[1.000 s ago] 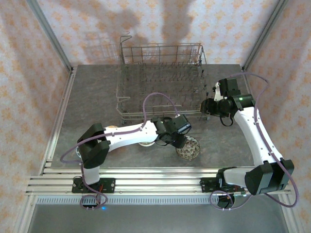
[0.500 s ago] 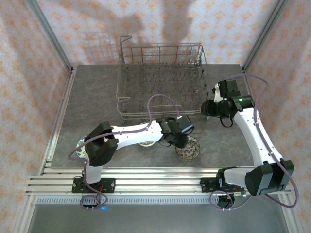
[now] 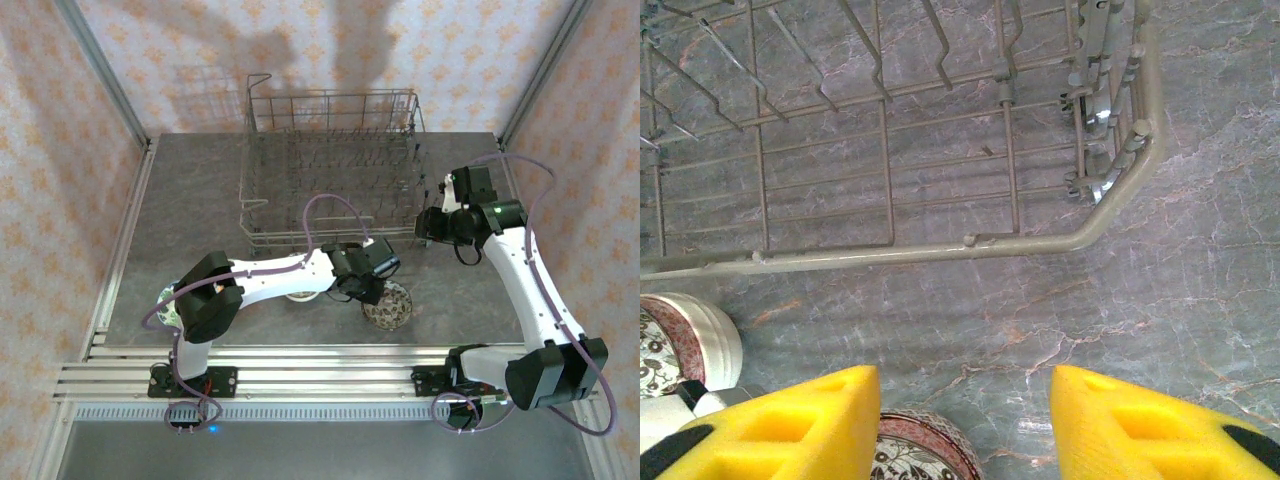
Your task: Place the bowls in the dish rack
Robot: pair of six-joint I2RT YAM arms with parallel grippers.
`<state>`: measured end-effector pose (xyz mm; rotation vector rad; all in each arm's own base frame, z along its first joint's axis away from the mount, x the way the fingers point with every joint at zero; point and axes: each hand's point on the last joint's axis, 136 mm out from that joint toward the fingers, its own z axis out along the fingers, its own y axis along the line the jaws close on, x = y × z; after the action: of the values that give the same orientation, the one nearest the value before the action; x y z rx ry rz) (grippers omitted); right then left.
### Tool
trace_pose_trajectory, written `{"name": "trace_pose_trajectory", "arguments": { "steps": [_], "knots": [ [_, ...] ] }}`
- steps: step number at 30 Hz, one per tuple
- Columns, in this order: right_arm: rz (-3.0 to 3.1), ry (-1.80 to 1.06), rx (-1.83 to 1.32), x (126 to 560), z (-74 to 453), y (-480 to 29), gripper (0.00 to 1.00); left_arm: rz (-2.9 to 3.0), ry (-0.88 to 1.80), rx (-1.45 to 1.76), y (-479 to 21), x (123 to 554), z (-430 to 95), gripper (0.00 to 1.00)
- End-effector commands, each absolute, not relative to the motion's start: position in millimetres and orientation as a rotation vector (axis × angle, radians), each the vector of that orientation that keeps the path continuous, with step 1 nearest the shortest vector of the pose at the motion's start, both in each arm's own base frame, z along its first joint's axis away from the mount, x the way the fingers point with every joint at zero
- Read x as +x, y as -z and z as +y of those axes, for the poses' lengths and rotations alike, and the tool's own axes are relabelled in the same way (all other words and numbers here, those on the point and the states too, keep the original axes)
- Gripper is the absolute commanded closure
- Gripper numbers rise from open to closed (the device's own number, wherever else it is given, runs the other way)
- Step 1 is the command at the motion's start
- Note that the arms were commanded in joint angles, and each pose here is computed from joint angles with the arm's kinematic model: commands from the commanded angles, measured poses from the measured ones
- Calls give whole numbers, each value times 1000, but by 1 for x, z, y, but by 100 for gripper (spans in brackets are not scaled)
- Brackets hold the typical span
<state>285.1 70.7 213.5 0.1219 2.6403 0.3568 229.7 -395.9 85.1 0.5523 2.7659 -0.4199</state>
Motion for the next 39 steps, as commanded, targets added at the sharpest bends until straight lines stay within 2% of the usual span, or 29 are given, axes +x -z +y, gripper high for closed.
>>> {"name": "trace_pose_trajectory", "arguments": {
  "steps": [1,9,18,29,39],
  "knots": [
    [2630,-325,119,282,67,-215,52,2742,403,537,-98,229,-399,86],
    [2622,-326,125,283,67,-218,52,2703,335,559,-108,227,-398,92],
    [2566,-379,126,280,71,-235,51,2627,359,524,-144,233,-393,95],
    [2483,-424,115,281,75,-271,51,2481,427,505,-216,239,-387,100],
    [2392,-481,59,272,81,-321,52,2375,344,489,-285,266,-366,100]
  ]
}}
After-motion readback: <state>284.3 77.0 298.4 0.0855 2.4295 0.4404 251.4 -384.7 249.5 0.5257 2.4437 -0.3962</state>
